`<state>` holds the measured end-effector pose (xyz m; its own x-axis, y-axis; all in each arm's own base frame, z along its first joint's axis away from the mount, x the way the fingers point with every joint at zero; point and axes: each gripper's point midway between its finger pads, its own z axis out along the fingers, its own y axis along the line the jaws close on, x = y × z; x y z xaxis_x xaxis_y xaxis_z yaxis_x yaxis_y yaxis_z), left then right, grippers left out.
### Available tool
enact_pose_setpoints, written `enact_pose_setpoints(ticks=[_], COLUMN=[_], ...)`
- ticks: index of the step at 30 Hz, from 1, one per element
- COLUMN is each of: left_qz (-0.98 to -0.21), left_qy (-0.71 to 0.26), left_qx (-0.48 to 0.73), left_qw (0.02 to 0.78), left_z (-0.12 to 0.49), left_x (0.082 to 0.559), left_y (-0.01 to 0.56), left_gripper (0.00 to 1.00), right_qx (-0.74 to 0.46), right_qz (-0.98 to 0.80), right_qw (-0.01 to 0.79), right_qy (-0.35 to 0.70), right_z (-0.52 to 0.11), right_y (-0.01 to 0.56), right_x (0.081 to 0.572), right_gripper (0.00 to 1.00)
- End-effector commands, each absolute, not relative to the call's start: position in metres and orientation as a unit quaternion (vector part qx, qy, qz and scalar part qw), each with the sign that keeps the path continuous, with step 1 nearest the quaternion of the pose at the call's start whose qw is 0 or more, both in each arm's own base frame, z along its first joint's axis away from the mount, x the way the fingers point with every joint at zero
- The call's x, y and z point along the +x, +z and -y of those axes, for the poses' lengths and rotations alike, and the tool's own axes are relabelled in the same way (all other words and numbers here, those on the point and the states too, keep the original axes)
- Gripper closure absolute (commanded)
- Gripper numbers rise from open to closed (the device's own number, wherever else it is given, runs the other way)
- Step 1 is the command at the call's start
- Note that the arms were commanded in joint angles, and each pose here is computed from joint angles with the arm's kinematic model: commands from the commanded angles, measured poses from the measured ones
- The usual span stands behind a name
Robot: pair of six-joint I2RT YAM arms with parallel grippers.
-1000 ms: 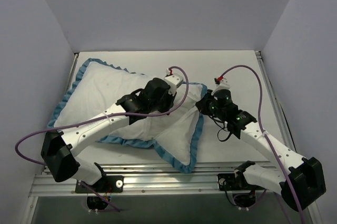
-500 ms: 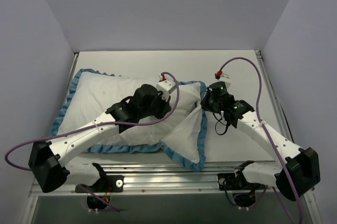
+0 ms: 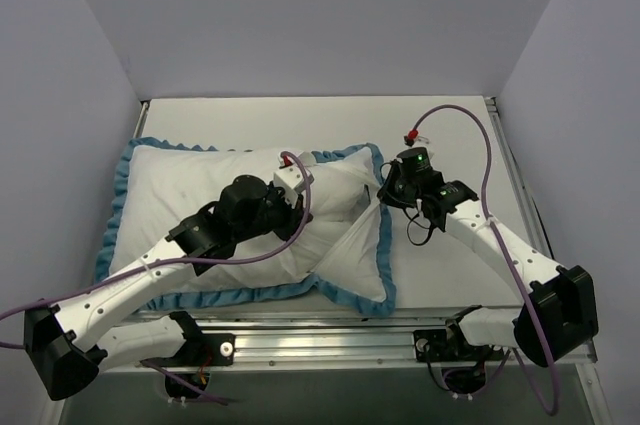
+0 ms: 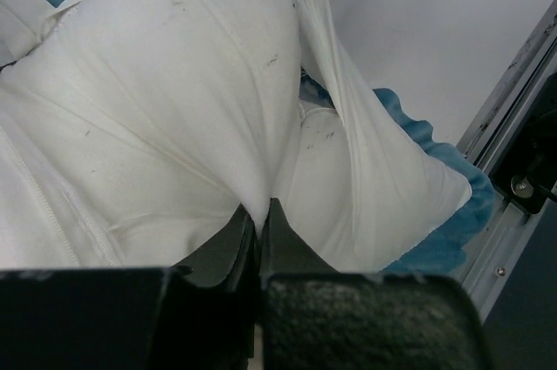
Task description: Remove the pillowcase from the pillow
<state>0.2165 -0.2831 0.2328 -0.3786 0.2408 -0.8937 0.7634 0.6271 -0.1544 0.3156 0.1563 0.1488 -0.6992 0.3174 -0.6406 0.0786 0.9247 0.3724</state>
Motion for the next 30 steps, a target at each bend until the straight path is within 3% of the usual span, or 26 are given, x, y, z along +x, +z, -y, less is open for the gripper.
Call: enact_pose_setpoints(ticks=[1,10,17,21,24,27,30], left_qz=[-0.771,-0.734,-0.761,-0.774,-0.782,-0.786,-0.796], left_qy=[-0.313,-0.394,-0.326,-0.286,-0.273,-0.275,-0.267], left_qx=[0.335,0.382,0.289,0.25,0.227,0.202,0.166], left_qw=[0.443,0.4,0.48,0.506,0.513,0.515,0.517], left_z=[0.263,0.272,0.261,0.276,0.296,0.317,0.328], left_x=[0.189,0.15,0.201,0.246,0.278,0.304,0.331], left_y=[0.249,0.257,0.267,0.273,0.274,0.273,0.268], left_gripper=[0.98,0.98,0.98,0.98,0.98,0.98,0.98], right_qx=[0.173,0.177,0.129,0.111,0.103,0.107,0.128], right_qz=[-0.895,-0.892,-0.891,-0.889,-0.885,-0.886,-0.878], right_qw=[0.41,0.415,0.43,0.436,0.44,0.433,0.441], right_qy=[-0.023,-0.004,0.065,0.092,0.115,0.128,0.137], right_z=[-0.062,-0.051,-0.081,-0.099,-0.117,-0.131,-0.14], right_y=[0.134,0.15,0.176,0.191,0.203,0.2,0.199], right_x=[0.342,0.366,0.368,0.347,0.327,0.312,0.296], right_gripper=[1.0,1.0,1.0,0.76,0.52,0.41,0.38])
